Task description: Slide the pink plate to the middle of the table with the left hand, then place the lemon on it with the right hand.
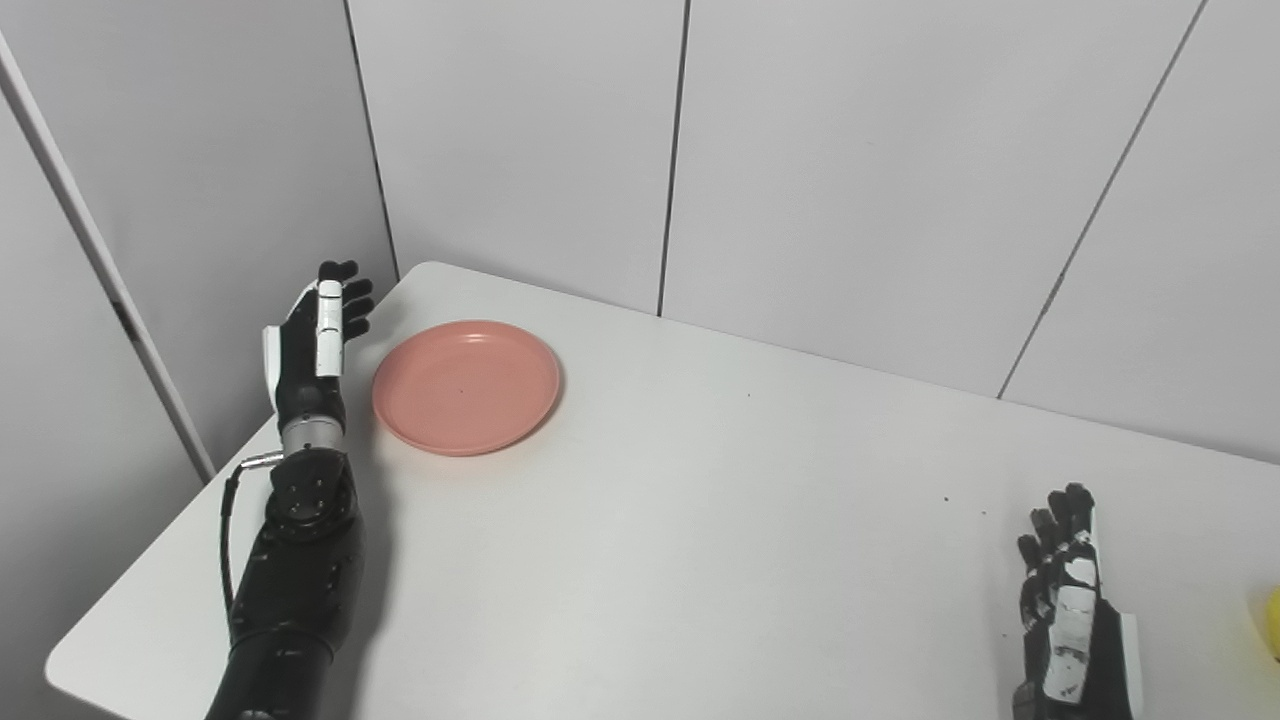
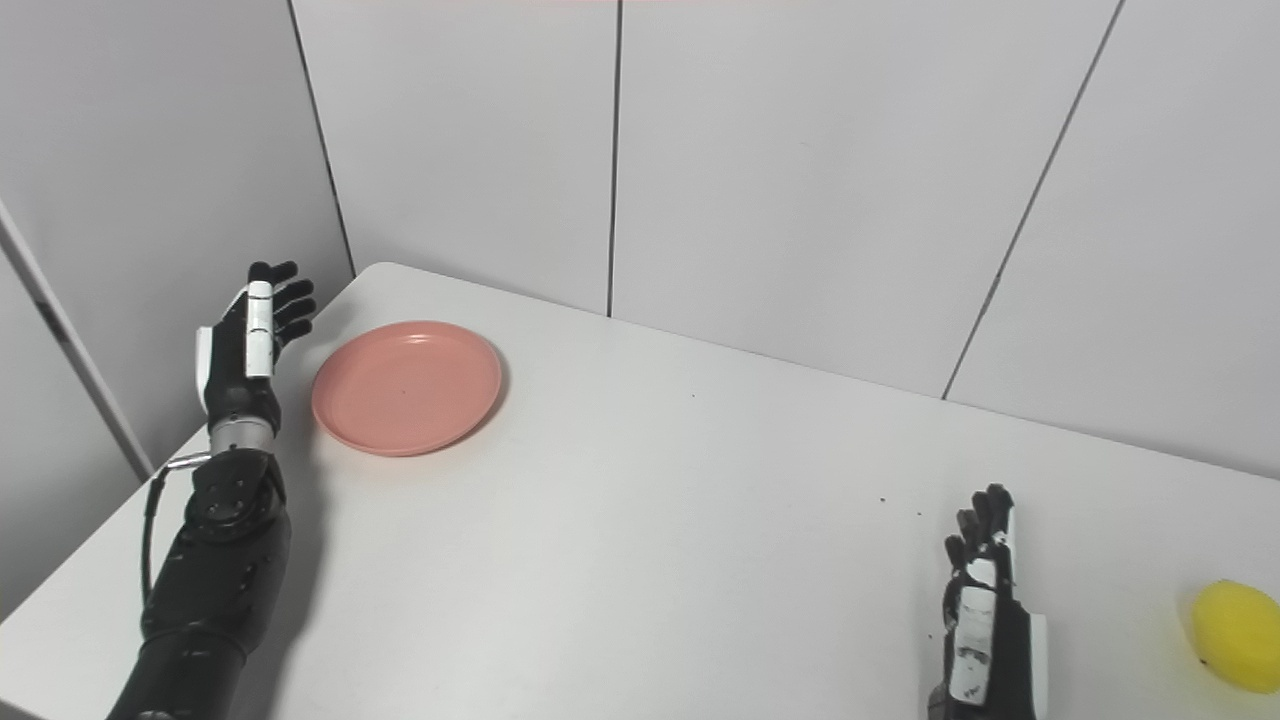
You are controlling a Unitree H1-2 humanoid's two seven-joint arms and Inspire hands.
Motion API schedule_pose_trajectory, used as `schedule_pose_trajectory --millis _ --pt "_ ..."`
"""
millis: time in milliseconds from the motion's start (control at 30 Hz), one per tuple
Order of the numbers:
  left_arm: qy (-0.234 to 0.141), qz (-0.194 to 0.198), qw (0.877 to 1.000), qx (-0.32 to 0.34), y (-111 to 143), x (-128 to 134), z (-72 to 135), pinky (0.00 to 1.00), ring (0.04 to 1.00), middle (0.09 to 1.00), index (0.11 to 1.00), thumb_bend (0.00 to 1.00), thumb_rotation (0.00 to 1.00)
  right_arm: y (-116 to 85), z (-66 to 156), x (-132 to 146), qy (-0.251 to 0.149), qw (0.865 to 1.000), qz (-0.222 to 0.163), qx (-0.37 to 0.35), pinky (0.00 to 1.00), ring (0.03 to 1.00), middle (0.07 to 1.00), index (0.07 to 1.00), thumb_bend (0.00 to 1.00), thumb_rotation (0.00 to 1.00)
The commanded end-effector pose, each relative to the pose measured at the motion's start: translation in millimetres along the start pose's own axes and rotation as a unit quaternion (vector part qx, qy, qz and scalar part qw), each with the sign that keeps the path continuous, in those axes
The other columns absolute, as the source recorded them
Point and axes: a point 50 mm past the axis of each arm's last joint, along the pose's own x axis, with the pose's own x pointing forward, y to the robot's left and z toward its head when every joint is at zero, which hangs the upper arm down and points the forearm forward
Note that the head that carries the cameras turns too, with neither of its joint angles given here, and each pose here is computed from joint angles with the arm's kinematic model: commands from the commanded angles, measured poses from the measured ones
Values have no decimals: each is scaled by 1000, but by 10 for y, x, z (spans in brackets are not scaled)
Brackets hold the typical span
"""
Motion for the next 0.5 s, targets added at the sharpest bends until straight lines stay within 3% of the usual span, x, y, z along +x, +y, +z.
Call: schedule_pose_trajectory --millis 0,233,467 --pt "-47 -4 999 -6 -16 228 307 763 762 759 747 680 1000 -7 20 -19 -2 1000 -2 -1 1000 1000 1000 1000 692 1000" --pt "-19 -19 1000 -15 -22 248 170 786 781 776 763 722 1000 -6 35 -20 -5 1000 0 3 1000 1000 1000 1000 688 997" --pt "-9 -39 999 -14 -78 215 19 790 796 783 774 675 1000 -8 38 -22 -5 1000 4 6 1000 1000 1000 1000 673 994"
